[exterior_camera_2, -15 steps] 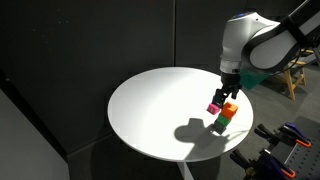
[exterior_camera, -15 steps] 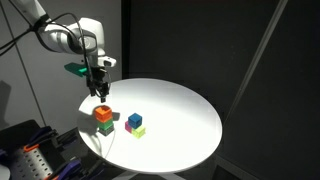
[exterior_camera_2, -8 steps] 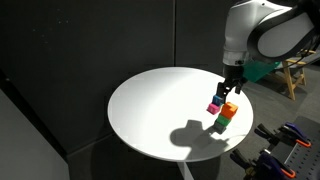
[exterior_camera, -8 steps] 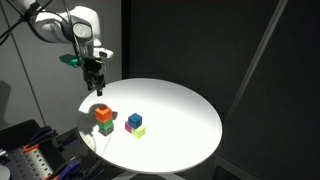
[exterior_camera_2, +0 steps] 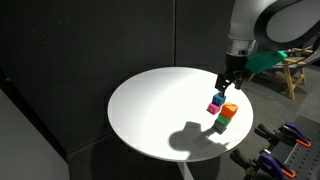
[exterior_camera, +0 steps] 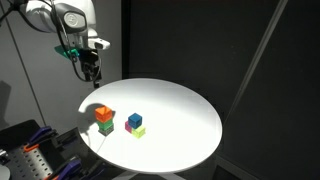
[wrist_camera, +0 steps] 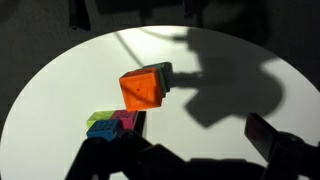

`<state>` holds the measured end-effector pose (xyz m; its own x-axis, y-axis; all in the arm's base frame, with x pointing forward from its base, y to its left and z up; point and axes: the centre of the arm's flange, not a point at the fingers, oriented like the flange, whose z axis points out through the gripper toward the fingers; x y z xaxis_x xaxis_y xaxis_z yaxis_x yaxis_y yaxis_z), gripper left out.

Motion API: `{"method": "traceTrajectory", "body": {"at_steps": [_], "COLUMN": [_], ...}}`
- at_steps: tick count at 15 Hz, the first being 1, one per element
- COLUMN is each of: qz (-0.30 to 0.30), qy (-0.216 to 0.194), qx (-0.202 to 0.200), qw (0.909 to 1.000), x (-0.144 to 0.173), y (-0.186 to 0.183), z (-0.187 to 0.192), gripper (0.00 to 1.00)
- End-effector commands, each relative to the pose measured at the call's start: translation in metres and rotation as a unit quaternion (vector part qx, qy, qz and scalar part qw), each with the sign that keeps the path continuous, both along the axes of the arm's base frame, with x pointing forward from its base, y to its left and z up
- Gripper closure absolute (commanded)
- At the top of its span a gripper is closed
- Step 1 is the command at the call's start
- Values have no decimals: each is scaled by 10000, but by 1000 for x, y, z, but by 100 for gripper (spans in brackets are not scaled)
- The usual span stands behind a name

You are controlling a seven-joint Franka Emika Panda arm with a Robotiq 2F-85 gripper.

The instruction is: Pick up the orange block and put it on the lime green block

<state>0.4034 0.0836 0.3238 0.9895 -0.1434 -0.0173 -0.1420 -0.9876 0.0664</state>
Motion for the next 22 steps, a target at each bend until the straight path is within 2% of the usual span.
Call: {"method": "traceTrajectory", "body": {"at_steps": [1, 11, 22], "qz": [-10, 262, 310], "qy": [-128, -365, -149], "qx": [129, 522, 315], "qw": [9998, 9976, 9989], "x": [-15, -28, -48], "y": [0, 3, 8], "z": [22, 63, 93], "gripper": [0, 0, 0]}}
